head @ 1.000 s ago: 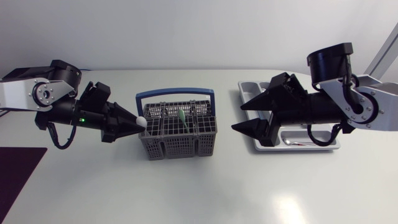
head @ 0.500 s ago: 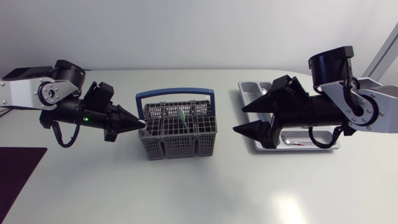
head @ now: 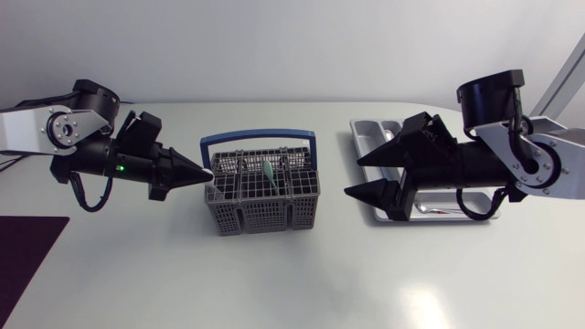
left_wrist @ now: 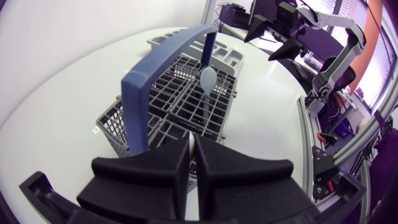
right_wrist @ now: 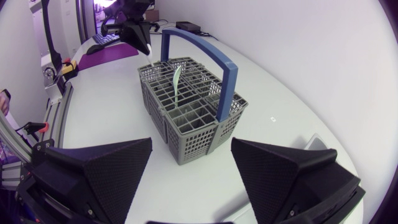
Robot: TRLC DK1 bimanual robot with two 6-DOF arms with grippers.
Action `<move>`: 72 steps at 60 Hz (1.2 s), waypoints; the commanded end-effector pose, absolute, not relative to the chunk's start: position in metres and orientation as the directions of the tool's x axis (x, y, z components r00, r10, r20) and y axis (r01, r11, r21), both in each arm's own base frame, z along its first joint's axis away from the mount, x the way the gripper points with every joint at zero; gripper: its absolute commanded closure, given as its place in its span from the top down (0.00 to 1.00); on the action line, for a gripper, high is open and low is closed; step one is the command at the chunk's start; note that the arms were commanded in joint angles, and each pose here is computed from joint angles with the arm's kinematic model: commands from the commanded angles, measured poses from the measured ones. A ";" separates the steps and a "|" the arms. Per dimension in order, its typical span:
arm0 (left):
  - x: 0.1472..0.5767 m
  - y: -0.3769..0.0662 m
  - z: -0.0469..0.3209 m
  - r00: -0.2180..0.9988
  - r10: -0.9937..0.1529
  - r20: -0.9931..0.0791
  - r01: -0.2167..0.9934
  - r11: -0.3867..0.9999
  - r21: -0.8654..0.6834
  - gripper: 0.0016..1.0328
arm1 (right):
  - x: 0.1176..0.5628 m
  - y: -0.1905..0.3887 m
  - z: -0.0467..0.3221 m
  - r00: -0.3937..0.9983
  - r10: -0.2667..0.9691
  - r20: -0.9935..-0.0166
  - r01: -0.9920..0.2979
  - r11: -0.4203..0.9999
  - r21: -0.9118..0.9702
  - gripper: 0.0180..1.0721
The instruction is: Unload the cutlery basket into the drawer organizer.
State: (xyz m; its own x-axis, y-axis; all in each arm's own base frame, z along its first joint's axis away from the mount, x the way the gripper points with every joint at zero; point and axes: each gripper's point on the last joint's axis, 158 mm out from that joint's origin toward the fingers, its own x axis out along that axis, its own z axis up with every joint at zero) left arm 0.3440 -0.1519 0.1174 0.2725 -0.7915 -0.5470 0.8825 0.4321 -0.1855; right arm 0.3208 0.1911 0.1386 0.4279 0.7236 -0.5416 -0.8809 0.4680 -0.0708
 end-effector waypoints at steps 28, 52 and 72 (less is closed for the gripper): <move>0.331 -0.147 0.170 0.237 -0.823 -0.517 0.826 0.450 -0.338 0.03 | 0.303 0.189 0.142 0.419 0.727 -0.544 -0.886 0.459 -0.069 0.87; 0.333 -0.136 0.166 0.334 -0.768 -0.547 0.714 0.585 -0.384 0.04 | 0.291 0.188 0.148 0.430 0.729 -0.532 -0.881 0.467 -0.072 0.87; 0.307 -0.154 0.172 0.456 -0.695 -0.556 0.670 0.679 -0.299 0.04 | 0.287 0.190 0.150 0.433 0.725 -0.536 -0.880 0.468 -0.079 0.87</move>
